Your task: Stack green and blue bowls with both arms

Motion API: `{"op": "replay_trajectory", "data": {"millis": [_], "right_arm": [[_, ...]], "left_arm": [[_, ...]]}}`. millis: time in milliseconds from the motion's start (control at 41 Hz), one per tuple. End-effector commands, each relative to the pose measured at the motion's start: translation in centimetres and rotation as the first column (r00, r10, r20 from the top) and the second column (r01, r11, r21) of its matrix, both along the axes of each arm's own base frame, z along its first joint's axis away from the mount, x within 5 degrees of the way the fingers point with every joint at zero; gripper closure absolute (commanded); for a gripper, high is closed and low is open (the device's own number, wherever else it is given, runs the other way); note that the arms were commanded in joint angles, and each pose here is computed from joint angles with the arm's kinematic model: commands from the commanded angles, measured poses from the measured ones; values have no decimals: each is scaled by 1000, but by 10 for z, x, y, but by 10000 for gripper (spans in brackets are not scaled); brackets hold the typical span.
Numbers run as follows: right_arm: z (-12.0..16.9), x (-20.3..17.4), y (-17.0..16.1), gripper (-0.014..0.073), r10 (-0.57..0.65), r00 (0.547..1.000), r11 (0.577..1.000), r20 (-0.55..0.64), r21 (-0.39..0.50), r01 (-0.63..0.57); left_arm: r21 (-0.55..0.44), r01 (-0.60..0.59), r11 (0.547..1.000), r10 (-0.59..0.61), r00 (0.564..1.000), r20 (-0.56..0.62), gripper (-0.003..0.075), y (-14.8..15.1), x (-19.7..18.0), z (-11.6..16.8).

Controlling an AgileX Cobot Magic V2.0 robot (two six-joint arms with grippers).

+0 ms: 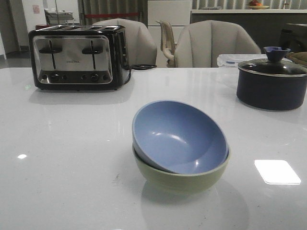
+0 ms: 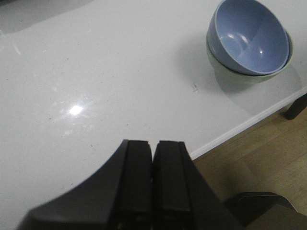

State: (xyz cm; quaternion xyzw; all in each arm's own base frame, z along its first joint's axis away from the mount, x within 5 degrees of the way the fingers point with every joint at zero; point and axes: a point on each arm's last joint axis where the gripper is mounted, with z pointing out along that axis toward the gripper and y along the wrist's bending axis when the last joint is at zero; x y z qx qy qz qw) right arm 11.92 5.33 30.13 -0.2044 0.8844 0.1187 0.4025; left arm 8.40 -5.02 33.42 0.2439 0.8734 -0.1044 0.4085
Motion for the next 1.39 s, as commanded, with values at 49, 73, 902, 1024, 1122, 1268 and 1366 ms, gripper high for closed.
{"op": "replay_trajectory", "data": {"millis": [49,73,902,1024,1122,1268,1366], "right_arm": [[13,4,-1,552,-22,996,999,84,30,19],[13,4,-1,552,-22,996,999,84,30,19],[13,4,-1,552,-22,996,999,84,30,19],[13,4,-1,552,-22,996,999,83,30,19],[13,4,-1,552,-22,996,999,83,30,19],[13,4,-1,552,-22,996,999,83,30,19],[13,4,-1,552,-22,996,999,83,30,19]], "left_arm": [[-63,4,998,2,996,89,619,-1,1,13],[-72,5,997,2,995,103,619,0,-1,13],[-443,-302,844,527,616,586,619,48,-30,-124],[-440,-299,847,524,611,593,619,48,-29,-124],[-437,-305,846,526,607,595,619,49,-29,-124],[-437,-329,837,543,592,595,619,50,-29,-124],[-437,-323,840,539,596,595,619,50,-29,-124]]}}
